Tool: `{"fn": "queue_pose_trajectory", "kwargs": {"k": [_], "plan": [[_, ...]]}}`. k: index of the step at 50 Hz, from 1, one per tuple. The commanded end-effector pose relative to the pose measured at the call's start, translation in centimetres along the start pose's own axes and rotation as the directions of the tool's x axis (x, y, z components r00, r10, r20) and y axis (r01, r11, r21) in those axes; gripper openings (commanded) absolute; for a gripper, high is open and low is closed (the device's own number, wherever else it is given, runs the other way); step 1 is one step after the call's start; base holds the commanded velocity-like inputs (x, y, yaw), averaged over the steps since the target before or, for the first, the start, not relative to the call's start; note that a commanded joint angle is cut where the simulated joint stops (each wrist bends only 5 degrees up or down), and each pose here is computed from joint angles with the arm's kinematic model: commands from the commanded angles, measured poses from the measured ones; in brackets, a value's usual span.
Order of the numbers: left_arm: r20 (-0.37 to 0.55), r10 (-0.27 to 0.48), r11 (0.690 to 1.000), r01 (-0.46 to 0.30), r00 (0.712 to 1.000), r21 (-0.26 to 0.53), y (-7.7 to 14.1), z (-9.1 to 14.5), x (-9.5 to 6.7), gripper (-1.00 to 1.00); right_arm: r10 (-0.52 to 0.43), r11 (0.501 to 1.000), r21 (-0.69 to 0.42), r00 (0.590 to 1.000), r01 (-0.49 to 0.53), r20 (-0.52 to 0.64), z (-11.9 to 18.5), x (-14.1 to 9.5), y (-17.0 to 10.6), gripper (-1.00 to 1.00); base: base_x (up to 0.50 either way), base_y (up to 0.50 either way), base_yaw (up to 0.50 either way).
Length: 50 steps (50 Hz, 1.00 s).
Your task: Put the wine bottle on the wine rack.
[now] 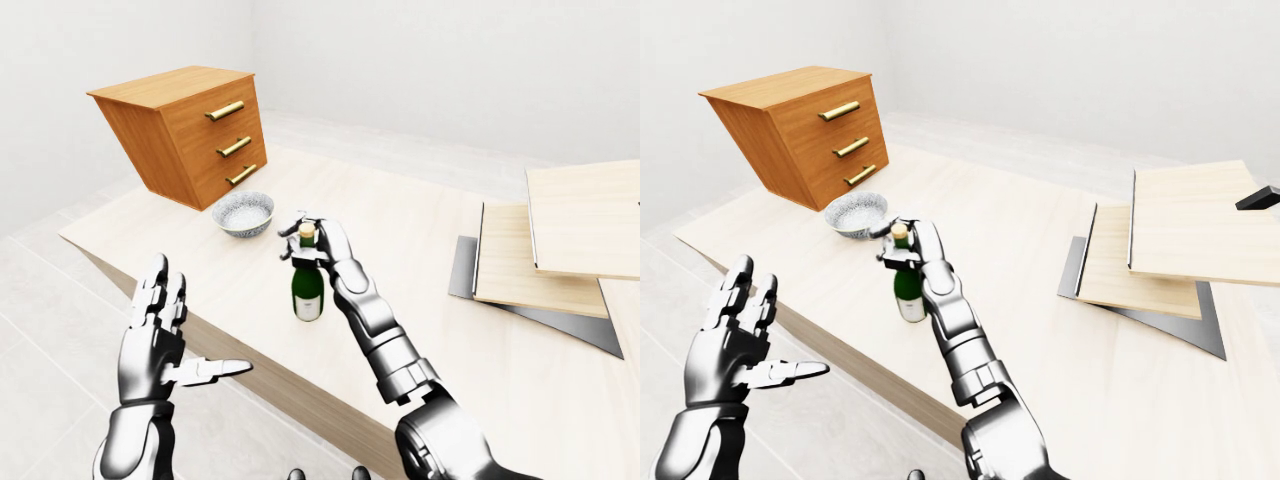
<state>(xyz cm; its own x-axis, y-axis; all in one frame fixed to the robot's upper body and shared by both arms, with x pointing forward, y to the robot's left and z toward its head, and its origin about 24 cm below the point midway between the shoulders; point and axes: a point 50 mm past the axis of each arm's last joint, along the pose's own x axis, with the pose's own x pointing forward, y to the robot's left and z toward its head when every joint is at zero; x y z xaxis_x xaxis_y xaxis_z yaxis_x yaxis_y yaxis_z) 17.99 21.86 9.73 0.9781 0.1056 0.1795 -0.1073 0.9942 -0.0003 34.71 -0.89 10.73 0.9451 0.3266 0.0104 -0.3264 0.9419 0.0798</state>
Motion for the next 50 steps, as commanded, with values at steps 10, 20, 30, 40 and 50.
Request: {"fn": "queue_pose_trajectory", "kwargs": {"k": [10, 20, 30, 40, 50], "plan": [[-0.006, -0.004, 1.000, 0.004, 1.000, -0.006, -0.2, -0.1, -0.1, 1.00, 0.004, 1.000, 0.012, 1.000, -0.004, 0.009, -0.2, -0.4, -0.1, -1.00, 0.00, 0.00, 0.00], [0.015, -0.009, 1.000, 0.009, 1.000, 0.000, -0.5, 0.4, -0.1, 1.00, -0.006, 1.000, 0.026, 0.998, 0.005, 0.062, 0.8, -0.9, -0.6, -1.00, 0.00, 0.00, 0.00], [0.037, -0.009, 1.000, 0.009, 0.999, 0.005, -0.5, 1.0, -0.2, 1.00, -0.031, 0.999, 0.046, 0.980, 0.023, 0.195, 3.6, -1.7, -1.6, -1.00, 0.00, 0.00, 0.00], [0.029, -0.006, 1.000, 0.006, 1.000, 0.002, -0.4, 0.7, 0.0, 1.00, -0.059, 0.997, 0.060, 0.950, 0.042, 0.308, 6.2, -2.7, -2.6, -1.00, 0.00, 0.00, 0.00], [0.025, -0.004, 1.000, 0.004, 1.000, -0.001, -0.3, 0.5, 0.1, 1.00, -0.093, 0.995, 0.074, 0.896, 0.067, 0.434, 9.2, -4.0, -3.9, -1.00, 0.00, 0.00, 0.00]]}}
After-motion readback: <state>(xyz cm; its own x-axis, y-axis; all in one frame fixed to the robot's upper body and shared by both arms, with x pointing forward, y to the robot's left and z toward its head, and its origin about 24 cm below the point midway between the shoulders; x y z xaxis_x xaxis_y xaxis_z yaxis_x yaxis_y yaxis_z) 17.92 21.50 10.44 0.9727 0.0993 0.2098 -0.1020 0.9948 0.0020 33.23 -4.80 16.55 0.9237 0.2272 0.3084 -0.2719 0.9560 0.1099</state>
